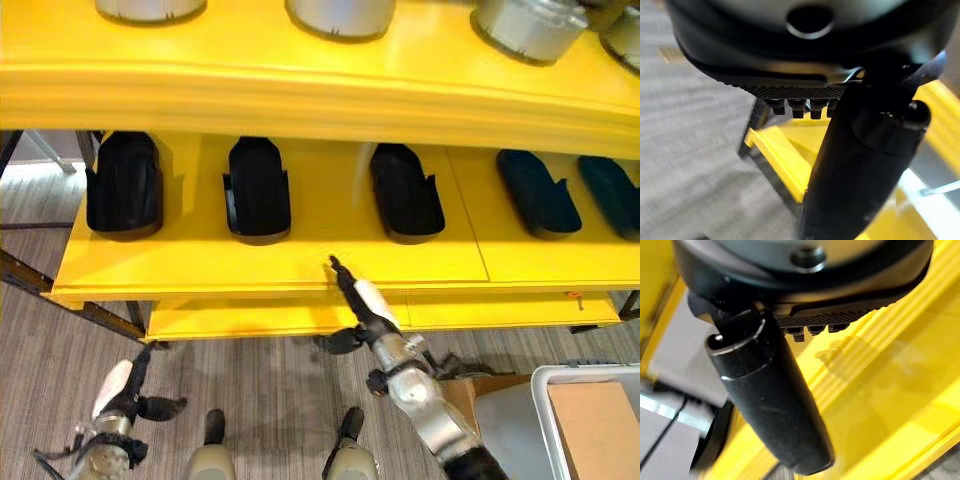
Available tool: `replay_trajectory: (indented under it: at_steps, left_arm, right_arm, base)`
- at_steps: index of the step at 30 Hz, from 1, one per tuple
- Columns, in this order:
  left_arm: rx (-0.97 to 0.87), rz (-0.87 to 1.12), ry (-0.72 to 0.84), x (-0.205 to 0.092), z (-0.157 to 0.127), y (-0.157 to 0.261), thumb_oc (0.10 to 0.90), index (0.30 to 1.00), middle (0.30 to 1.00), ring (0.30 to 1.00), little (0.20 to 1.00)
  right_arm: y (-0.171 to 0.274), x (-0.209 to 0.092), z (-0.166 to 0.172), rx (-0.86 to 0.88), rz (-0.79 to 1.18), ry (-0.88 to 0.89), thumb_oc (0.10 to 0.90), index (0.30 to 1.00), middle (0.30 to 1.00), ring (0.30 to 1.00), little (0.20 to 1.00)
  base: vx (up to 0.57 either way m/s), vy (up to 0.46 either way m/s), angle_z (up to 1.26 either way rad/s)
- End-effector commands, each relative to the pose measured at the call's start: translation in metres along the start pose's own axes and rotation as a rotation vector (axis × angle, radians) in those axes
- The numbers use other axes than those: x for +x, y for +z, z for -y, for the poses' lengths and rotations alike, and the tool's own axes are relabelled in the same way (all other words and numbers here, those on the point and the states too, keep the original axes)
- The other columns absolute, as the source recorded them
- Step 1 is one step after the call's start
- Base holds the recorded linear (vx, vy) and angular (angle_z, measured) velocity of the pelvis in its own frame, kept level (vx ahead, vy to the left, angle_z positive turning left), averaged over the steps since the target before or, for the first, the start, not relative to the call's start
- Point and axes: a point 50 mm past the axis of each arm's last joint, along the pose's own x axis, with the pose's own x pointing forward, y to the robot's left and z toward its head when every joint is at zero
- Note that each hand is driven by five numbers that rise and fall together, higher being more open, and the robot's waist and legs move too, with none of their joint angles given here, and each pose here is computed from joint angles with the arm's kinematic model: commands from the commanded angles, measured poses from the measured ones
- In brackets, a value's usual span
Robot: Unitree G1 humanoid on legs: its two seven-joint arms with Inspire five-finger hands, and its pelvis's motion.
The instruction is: Move parts from the plastic box to the shelf.
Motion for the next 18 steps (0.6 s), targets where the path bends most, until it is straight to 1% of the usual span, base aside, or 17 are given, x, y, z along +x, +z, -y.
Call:
replay_trajectory:
  at_steps: [1,3,4,5,9,13,18]
  left_arm:
    - [-0.355,0.298,-0.027,0.010,-0.023,0.055,0.900,1.000,1.000,1.000,1.000]
    - [-0.424,0.359,-0.101,0.003,-0.015,0.066,0.900,1.000,1.000,1.000,1.000]
    - [-0.543,0.382,-0.164,-0.003,-0.009,0.072,0.900,1.000,1.000,1.000,1.000]
    - [-0.594,0.400,-0.193,-0.006,-0.006,0.076,0.900,1.000,1.000,1.000,1.000]
    - [-0.734,0.414,-0.240,-0.010,0.002,0.083,0.900,1.000,1.000,1.000,1.000]
    - [-0.801,0.393,-0.247,-0.009,0.010,0.084,0.900,1.000,1.000,1.000,1.000]
    - [-0.792,0.379,-0.232,-0.007,0.009,0.081,0.900,1.000,1.000,1.000,1.000]
  right_arm:
    - [0.034,0.003,0.012,0.247,0.212,0.003,0.900,1.000,1.000,1.000,1.000]
    - [0.029,-0.008,0.014,0.311,0.200,0.000,0.900,1.000,1.000,1.000,1.000]
    - [0.025,-0.017,0.016,0.355,0.190,-0.020,0.900,1.000,1.000,1.000,1.000]
    - [0.024,-0.021,0.018,0.362,0.192,-0.029,0.900,1.000,1.000,1.000,1.000]
    - [0.018,-0.028,0.018,0.411,0.169,-0.061,0.900,1.000,1.000,1.000,1.000]
    - [0.014,-0.029,0.016,0.448,0.158,-0.084,0.900,1.000,1.000,1.000,1.000]
    - [0.011,-0.029,0.016,0.451,0.141,-0.093,0.900,1.000,1.000,1.000,1.000]
  base:
    - [-0.02,-0.035,0.03]
    - [-0.04,-0.051,-0.05]
    - [-0.05,-0.057,-0.07]
    - [-0.06,-0.070,-0.08]
    - [-0.02,-0.052,-0.13]
    - [0.01,-0.039,-0.20]
    - [0.01,-0.016,-0.06]
